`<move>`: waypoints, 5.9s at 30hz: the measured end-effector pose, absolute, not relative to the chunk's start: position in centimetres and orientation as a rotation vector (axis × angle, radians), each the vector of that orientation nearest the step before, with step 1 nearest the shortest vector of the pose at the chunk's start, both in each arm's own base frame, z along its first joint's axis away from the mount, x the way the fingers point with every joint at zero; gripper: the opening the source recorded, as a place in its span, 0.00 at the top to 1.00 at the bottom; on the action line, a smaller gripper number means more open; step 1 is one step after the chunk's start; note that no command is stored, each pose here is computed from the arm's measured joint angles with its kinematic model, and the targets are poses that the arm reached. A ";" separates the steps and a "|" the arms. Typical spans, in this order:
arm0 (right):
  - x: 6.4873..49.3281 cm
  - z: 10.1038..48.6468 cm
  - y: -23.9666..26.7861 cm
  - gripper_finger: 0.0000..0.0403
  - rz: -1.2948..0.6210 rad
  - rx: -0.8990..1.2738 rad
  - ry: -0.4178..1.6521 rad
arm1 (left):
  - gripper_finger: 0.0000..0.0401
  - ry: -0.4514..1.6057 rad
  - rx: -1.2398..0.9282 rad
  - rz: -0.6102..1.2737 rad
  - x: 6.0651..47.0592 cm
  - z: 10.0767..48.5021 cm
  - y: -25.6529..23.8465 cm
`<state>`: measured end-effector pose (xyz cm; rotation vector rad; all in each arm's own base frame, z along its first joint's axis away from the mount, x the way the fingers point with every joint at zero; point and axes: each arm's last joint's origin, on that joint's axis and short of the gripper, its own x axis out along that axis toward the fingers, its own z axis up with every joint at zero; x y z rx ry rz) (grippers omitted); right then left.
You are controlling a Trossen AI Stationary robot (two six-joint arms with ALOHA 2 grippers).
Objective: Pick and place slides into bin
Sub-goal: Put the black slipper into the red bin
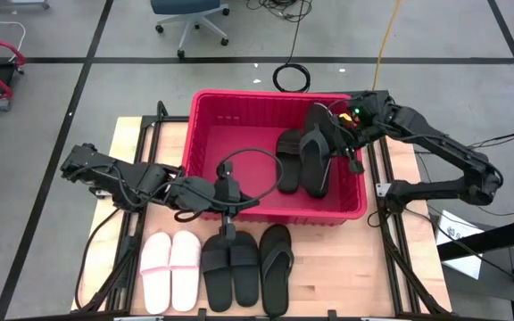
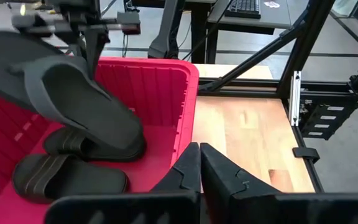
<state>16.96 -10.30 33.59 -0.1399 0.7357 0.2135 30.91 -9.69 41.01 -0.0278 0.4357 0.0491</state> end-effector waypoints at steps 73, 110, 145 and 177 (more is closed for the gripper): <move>14.9 25.5 -11.0 1.00 0.354 -0.172 0.555 | 0.99 0.437 0.009 0.066 31.2 41.0 -8.7; 16.1 25.5 -11.3 1.00 0.221 -0.240 0.621 | 0.98 0.437 0.010 0.066 31.2 41.0 -8.7; 15.2 25.5 -10.6 1.00 0.259 -0.265 0.656 | 0.63 0.425 -0.167 0.242 34.6 39.7 -1.2; 16.8 28.5 -10.3 1.00 0.356 -0.484 0.277 | 0.62 0.411 -0.169 0.014 39.8 34.2 10.1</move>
